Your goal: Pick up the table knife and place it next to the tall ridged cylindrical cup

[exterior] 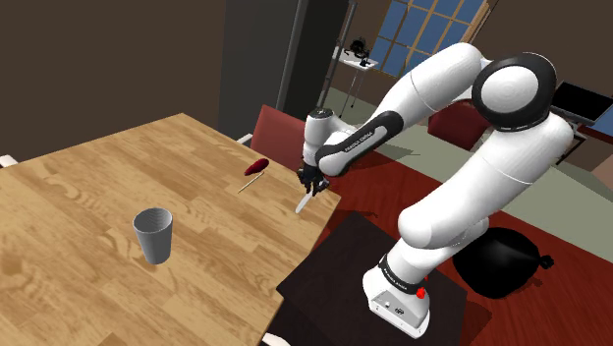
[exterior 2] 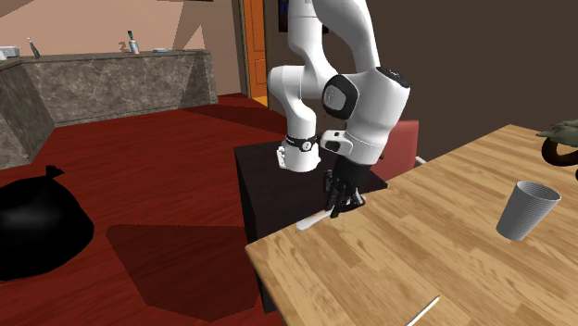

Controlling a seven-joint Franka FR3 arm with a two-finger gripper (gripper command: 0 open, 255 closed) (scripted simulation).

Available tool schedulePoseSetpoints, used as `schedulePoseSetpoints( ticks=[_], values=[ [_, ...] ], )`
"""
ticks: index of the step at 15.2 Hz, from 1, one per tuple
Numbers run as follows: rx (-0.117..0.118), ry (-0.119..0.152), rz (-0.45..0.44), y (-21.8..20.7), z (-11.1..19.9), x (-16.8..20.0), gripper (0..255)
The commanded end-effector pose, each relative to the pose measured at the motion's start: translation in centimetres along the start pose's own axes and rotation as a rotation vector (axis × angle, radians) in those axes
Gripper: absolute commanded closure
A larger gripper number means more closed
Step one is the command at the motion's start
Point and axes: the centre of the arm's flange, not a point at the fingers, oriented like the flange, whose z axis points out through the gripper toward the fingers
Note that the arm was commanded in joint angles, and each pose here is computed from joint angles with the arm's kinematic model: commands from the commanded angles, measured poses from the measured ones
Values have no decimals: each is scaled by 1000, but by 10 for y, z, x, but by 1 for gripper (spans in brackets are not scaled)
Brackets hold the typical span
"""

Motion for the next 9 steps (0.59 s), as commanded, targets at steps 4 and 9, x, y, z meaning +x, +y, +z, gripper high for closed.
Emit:
schedulePoseSetpoints(
  ticks=[4,9],
  values=[
    [0,-1,0,3,-26,5,255],
    [0,-1,0,6,-52,11,255]
  ],
)
